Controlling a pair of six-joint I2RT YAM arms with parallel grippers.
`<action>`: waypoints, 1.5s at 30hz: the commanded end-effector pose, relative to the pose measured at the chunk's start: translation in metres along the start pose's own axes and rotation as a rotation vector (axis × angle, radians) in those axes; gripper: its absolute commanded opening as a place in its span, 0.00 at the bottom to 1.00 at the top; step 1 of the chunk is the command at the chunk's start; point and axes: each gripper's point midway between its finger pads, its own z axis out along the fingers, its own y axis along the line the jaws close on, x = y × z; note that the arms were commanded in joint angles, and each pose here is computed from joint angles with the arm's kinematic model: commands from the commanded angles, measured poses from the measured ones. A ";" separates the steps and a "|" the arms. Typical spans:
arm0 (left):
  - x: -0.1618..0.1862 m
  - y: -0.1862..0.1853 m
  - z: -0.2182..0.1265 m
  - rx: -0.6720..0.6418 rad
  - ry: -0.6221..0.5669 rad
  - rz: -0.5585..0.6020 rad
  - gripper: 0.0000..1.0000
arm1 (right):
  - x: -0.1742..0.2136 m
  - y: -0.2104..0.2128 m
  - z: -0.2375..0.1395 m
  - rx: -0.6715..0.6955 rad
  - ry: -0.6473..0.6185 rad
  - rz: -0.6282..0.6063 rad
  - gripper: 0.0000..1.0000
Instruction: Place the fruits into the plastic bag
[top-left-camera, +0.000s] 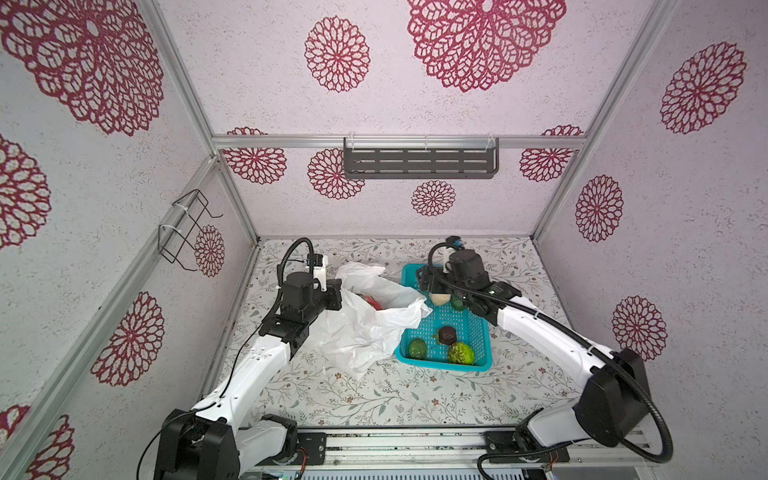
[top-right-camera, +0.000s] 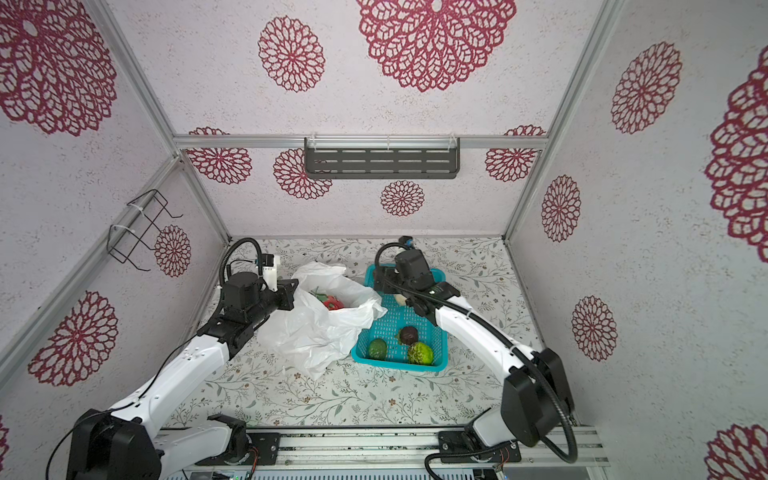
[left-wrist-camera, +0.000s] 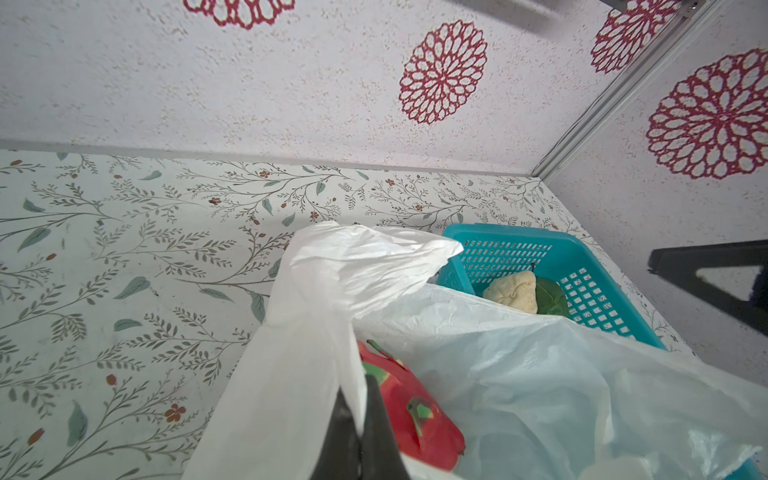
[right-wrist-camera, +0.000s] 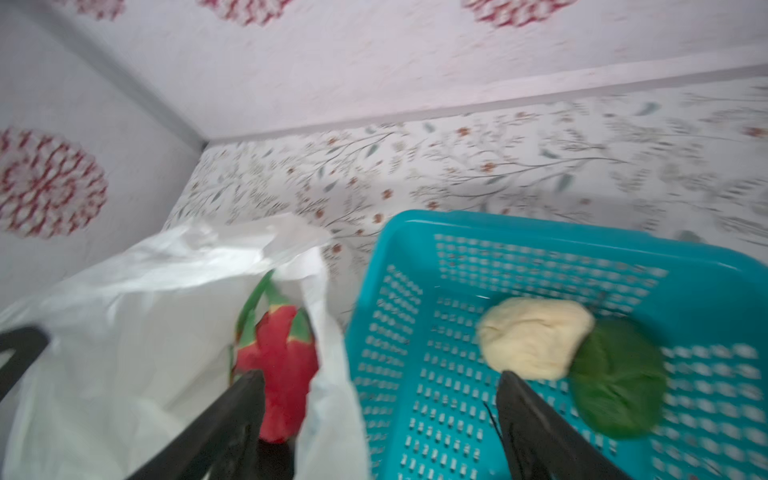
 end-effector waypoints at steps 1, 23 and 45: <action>-0.003 -0.003 0.000 0.005 -0.012 0.011 0.00 | -0.006 -0.046 -0.017 0.129 -0.099 0.158 0.91; 0.001 -0.001 0.009 0.007 0.003 0.008 0.00 | 0.184 -0.076 0.031 0.281 0.589 0.017 0.84; -0.002 -0.005 0.004 0.019 -0.005 0.005 0.00 | 0.007 0.027 0.021 -0.025 0.103 -0.102 0.44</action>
